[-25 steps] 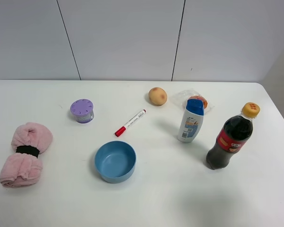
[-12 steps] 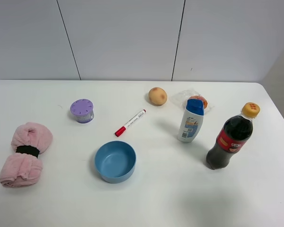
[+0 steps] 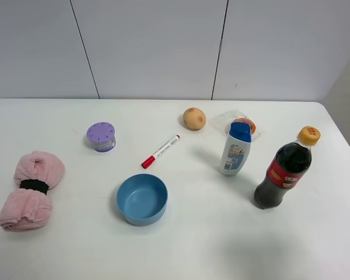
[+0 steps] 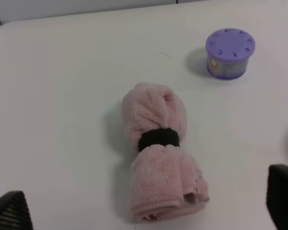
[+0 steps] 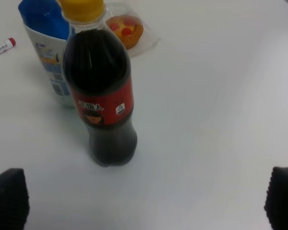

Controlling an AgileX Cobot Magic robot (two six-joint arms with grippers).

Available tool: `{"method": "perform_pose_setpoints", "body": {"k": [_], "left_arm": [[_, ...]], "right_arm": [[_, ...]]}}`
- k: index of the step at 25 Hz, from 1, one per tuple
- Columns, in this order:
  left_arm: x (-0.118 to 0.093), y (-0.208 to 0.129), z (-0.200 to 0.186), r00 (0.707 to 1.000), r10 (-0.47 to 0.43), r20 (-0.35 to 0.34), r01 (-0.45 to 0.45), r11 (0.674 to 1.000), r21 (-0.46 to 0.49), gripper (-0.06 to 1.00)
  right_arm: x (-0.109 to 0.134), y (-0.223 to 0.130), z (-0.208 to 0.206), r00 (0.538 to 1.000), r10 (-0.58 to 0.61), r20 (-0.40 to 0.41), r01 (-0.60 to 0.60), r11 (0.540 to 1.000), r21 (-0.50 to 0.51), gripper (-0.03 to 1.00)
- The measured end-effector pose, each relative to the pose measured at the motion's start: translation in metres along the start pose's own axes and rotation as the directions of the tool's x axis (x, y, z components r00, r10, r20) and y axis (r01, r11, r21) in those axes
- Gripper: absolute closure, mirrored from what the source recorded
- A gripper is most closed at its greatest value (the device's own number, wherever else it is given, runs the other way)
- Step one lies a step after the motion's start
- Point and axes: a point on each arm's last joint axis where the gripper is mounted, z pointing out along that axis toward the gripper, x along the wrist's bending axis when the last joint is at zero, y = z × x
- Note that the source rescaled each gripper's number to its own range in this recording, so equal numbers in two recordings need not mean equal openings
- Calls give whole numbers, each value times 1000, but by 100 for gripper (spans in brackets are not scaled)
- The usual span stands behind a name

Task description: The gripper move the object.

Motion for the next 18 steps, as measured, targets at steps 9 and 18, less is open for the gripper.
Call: {"method": "perform_pose_setpoints", "body": {"k": [9,18], "left_arm": [[0,0,0,1000,0,0,0,1000,0,-5],[0,0,0,1000,4,9,-4,1000,-1,-6]], "right_arm": [[-6,0,0,997,27,65,-28,1000,0,-3],[-11,0,0,991,69,116,-69,998,-6,-3]]}}
